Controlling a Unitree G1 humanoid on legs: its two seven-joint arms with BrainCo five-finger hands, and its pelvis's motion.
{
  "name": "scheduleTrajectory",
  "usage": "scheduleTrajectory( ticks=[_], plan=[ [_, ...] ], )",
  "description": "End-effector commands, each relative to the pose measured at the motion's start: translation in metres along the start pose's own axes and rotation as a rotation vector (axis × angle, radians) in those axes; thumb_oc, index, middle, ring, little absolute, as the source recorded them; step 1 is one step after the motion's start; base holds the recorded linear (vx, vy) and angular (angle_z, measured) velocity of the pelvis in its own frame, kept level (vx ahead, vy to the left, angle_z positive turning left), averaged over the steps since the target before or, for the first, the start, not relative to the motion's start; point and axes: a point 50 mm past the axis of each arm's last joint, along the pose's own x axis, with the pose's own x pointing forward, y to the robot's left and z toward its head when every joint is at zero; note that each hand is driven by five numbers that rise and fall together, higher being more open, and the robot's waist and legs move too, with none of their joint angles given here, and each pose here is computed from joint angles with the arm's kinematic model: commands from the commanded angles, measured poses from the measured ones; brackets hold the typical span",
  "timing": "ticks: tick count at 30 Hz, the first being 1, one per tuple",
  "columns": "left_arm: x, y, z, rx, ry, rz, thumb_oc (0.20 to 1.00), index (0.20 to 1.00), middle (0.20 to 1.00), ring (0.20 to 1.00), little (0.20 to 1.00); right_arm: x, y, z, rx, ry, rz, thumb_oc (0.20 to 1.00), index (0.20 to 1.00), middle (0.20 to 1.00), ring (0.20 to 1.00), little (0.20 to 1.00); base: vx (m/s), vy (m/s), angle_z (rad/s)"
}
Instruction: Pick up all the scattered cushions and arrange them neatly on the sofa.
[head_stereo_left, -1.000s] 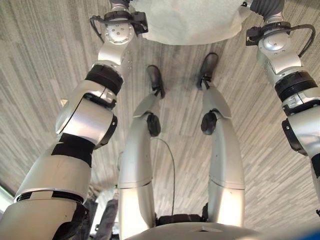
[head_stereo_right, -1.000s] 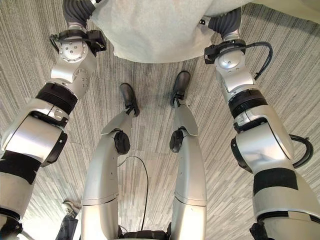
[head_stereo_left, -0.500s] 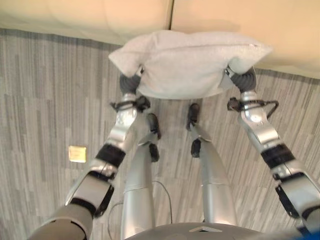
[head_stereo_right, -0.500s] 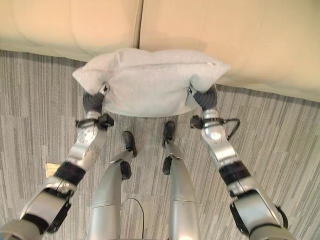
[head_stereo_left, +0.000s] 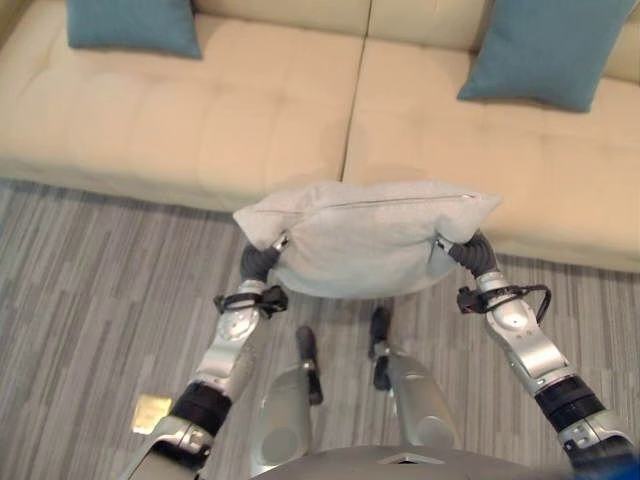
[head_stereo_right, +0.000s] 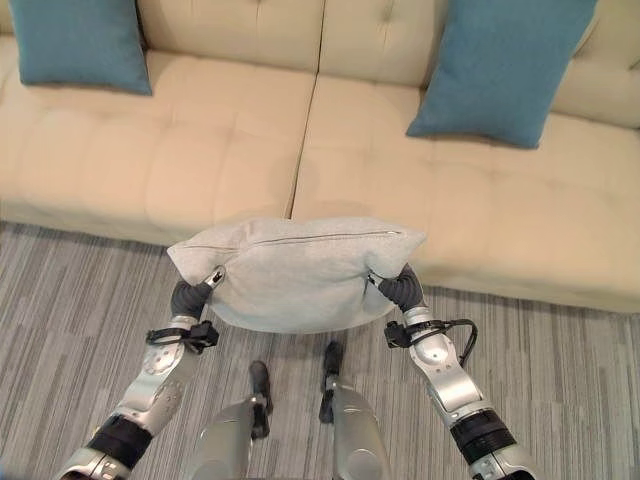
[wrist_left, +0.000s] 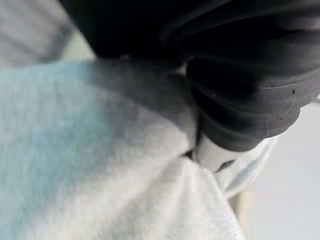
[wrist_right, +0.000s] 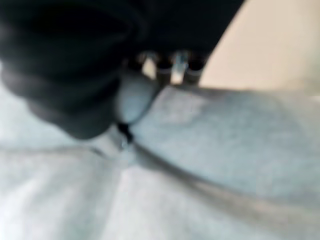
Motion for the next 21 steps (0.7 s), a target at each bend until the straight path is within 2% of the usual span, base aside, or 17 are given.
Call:
scheduleTrajectory(
  ticks=[1,4,9,21],
  plan=[
    [0.006,-0.02,0.034,0.003,-0.187,-0.141,0.2,0.2,0.2,0.2,0.2,0.01,-0.002,0.04,0.047,-0.22,0.012,0.2,0.2,0.2,0.2,0.2,0.1,0.027,0.02],
    [-0.004,-0.007,0.033,0.06,-0.175,-0.138,0.2,0.2,0.2,0.2,0.2,0.002,-0.007,0.032,0.048,-0.183,0.016,0.2,0.2,0.2,0.2,0.2,0.14,0.059,0.0],
    [-0.018,0.005,0.021,0.047,-0.115,-0.1,0.2,0.2,0.2,0.2,0.2,-0.004,-0.015,0.023,0.023,-0.132,0.013,0.2,0.2,0.2,0.2,0.2,0.17,0.132,-0.07],
    [-0.018,-0.006,0.017,0.005,-0.105,-0.113,0.2,0.2,0.2,0.2,0.2,-0.005,0.0,0.011,-0.018,-0.074,0.083,0.2,0.2,0.2,0.2,0.2,0.07,0.126,-0.12]
  ],
)
